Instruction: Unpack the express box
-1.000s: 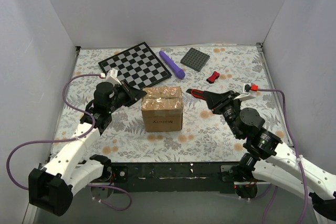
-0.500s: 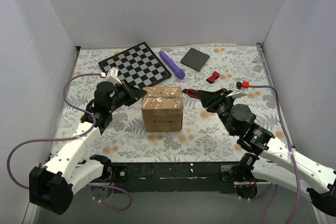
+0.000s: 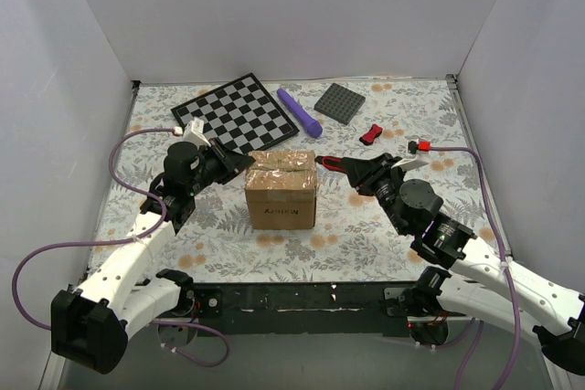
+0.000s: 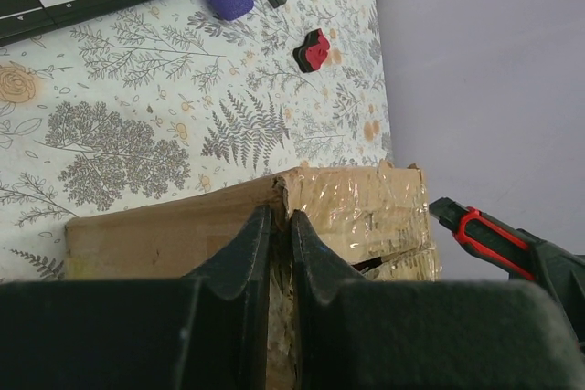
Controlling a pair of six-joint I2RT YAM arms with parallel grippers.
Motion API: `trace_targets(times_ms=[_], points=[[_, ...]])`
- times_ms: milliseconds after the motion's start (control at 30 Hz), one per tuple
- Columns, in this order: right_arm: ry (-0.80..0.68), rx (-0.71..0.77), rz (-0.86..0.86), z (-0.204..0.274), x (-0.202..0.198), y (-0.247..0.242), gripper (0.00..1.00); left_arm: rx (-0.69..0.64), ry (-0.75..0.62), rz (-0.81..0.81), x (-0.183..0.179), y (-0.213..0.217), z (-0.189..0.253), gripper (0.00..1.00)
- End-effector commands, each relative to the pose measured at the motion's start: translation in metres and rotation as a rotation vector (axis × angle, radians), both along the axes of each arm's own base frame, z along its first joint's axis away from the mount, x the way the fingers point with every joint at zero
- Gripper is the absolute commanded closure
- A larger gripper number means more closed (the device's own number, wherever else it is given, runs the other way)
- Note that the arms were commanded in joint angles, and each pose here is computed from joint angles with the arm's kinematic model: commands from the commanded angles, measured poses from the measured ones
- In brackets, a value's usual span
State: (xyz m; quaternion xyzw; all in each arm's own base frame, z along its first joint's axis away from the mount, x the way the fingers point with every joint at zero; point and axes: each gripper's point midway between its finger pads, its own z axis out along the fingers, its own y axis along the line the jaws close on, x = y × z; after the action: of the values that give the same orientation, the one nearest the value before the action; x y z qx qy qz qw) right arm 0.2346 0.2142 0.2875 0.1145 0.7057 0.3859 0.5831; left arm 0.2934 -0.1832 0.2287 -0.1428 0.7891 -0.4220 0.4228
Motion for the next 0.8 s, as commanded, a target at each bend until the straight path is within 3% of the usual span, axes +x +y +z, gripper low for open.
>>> trace_targets(times_ms=[0, 767], points=[[0.001, 0.099, 0.063, 0.026, -0.008, 0.011, 0.99, -0.054, 0.005, 0.059, 0.001, 0.004, 0.004, 1.0], [0.202, 0.147, 0.228, 0.005, -0.033, 0.038, 0.99, -0.125, 0.039, 0.379, 0.007, 0.041, 0.003, 1.0]])
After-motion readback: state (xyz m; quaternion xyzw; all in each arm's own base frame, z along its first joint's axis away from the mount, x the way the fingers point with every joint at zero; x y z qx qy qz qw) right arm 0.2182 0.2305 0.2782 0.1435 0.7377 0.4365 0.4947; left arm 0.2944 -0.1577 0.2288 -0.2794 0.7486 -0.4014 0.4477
